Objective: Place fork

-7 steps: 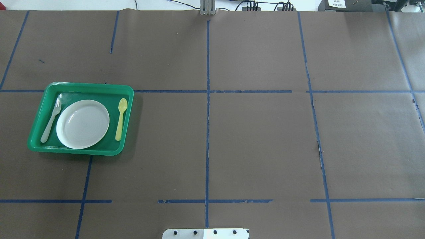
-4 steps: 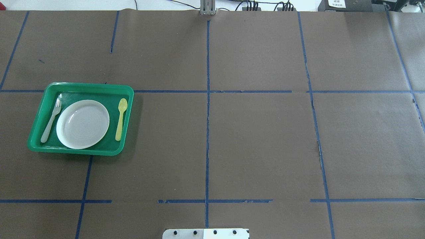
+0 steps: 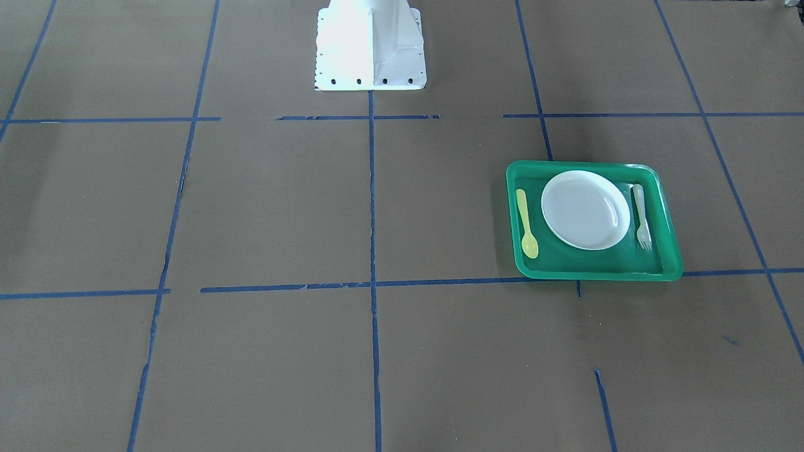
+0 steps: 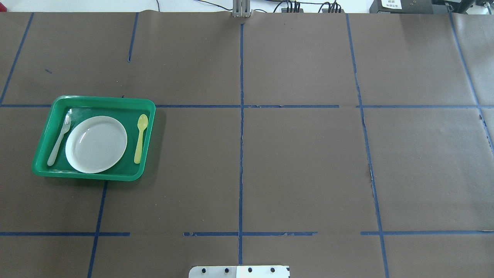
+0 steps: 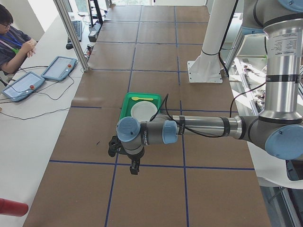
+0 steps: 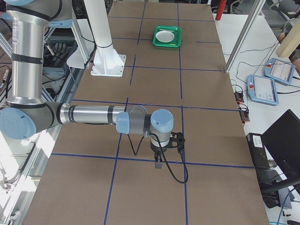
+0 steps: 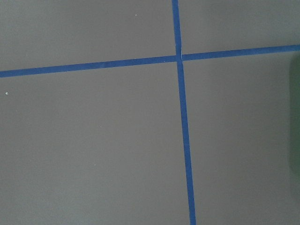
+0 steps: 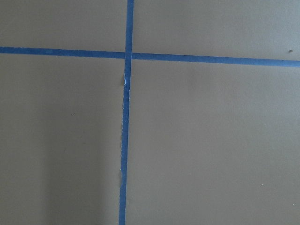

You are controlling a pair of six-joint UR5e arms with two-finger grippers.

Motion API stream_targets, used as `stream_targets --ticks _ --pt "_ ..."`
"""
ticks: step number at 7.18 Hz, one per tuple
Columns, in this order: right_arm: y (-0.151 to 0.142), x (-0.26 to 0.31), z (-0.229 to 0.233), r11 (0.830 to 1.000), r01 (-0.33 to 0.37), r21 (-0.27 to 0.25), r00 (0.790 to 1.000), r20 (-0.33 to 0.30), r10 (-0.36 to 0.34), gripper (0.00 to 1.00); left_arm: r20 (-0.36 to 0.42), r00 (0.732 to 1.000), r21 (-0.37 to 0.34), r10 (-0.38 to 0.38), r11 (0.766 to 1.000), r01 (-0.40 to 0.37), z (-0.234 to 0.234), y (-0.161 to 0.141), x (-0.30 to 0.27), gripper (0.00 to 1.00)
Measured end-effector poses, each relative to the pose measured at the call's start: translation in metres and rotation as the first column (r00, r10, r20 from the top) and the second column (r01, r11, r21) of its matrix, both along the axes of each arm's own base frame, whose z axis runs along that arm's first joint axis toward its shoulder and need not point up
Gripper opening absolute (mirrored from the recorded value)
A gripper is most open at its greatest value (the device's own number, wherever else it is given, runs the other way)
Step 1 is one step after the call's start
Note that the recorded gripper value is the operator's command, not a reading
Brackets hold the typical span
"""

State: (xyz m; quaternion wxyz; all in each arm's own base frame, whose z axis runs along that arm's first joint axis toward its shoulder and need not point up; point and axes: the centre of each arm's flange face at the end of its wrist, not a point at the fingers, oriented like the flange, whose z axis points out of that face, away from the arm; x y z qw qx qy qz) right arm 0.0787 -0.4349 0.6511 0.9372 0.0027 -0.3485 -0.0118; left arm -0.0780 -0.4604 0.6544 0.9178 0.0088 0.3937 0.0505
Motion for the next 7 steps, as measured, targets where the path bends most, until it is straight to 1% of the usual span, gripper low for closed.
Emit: stream_targets --ticks 7 --pt "0.0000 0.0000 0.0000 1.000 0.000 0.000 1.000 0.000 0.000 1.00 -0.002 1.000 0.008 0.001 1.000 -0.001 -0.0041 -0.0032 0.0001 1.00"
